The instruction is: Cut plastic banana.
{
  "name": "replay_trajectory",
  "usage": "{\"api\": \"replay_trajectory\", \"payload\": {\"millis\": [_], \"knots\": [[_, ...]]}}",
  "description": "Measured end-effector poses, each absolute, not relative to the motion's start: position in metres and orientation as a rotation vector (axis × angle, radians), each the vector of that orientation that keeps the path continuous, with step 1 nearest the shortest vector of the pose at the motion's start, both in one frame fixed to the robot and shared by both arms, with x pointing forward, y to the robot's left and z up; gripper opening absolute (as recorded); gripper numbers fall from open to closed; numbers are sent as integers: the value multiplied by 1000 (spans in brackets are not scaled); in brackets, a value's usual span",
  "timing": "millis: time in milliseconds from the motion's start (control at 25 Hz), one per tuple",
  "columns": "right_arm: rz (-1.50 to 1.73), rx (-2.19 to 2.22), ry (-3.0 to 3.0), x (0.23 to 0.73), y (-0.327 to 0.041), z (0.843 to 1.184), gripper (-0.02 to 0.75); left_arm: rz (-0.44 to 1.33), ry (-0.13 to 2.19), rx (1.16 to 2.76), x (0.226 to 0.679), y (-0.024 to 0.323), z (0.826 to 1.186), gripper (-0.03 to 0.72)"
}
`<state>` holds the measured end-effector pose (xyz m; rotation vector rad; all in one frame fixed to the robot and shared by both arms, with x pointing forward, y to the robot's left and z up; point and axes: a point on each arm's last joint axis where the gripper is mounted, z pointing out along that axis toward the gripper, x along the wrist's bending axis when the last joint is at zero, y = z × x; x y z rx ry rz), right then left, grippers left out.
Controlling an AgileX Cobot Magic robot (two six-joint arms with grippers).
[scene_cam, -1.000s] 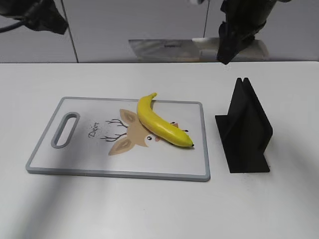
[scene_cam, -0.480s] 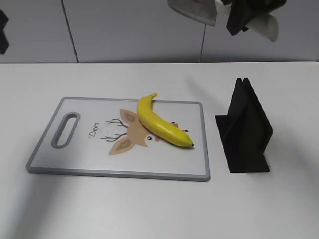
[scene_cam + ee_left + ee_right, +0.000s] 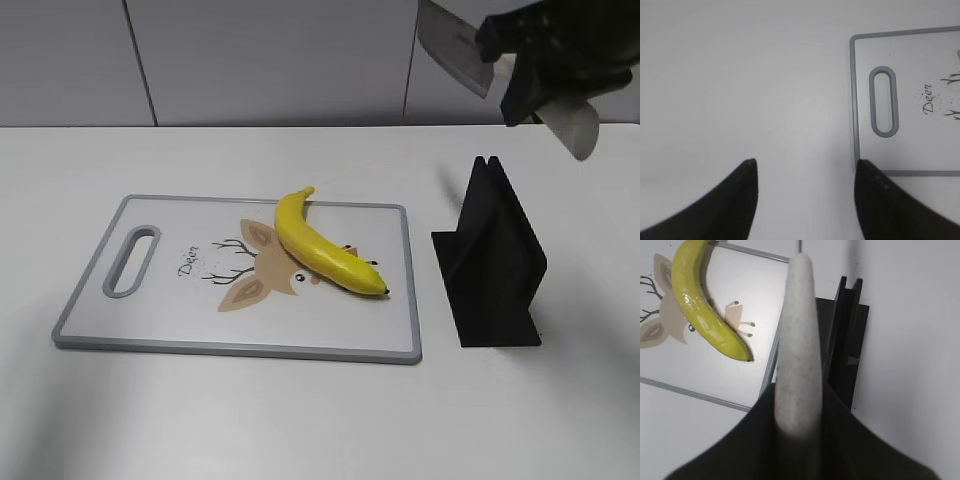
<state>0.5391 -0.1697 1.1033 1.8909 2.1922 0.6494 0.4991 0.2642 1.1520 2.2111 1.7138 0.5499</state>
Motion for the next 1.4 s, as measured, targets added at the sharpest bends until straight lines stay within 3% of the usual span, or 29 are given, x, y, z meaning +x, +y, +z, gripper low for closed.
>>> {"api": "replay_trajectory", "payload": {"millis": [160,520,1000,1400], "knots": [[601,1944,2138,519,-182,1083,175,595,1687,2167,470,269,1164,592],[509,1983,2121,499,-193,1048,175,634,1662,2134,394,282,1145,592],[552,2016,2074,500,-193,1043,175,725,1563,2004,301,296,1077,592],[553,2025,2067,500,-193,1043,175,849,1447,1838,250,304,1069,592]]}}
